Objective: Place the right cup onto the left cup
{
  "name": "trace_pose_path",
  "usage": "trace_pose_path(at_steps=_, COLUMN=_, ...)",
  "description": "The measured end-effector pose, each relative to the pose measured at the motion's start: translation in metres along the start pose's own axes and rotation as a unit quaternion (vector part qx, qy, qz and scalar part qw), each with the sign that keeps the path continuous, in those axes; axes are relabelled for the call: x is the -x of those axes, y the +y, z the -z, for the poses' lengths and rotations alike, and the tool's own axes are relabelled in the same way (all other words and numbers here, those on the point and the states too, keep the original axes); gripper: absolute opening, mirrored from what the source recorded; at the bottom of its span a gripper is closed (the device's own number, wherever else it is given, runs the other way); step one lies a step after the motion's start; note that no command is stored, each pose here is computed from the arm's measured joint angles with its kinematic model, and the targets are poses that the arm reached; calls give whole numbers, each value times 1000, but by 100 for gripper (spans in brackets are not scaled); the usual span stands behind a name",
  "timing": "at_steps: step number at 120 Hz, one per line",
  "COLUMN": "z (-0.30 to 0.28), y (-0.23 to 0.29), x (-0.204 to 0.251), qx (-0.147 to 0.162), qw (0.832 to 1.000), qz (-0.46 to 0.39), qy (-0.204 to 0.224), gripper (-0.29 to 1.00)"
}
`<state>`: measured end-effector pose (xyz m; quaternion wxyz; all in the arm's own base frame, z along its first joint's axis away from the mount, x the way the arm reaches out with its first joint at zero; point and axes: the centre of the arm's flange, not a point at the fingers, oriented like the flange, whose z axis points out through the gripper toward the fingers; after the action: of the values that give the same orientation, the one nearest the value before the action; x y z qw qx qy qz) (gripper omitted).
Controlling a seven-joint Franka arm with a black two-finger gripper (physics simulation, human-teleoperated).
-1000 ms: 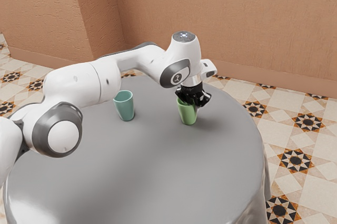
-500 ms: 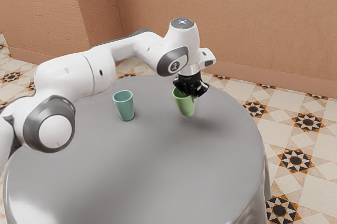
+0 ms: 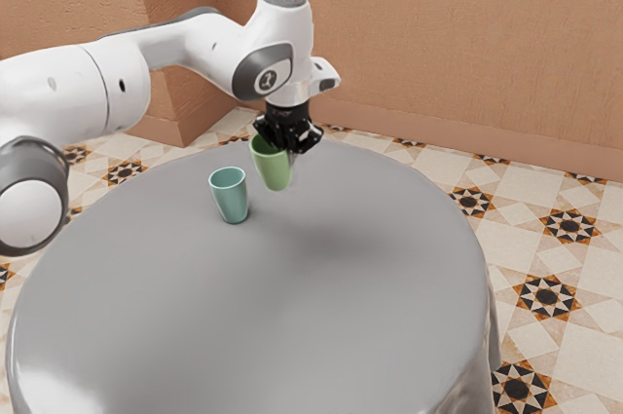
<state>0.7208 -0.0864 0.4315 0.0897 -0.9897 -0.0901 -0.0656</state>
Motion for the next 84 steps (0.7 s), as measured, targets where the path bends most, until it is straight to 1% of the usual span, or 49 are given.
trace_pose_path(at_steps=34, z=-3, y=-71, x=-18, qx=-16, qw=999, qz=37, qy=-4, gripper=-8)
trace_pose_path(at_steps=56, z=-2, y=-95, x=-23, qx=-18, qw=999, qz=37, qy=-6, gripper=-8)
trace_pose_path(at_steps=74, z=-21, y=-110, x=-26, qx=-16, qw=999, qz=32, qy=-21, gripper=-8)
trace_pose_path(at_steps=84, z=-27, y=-121, x=-31, qx=-13, qw=999, qz=33, qy=-22, gripper=-8)
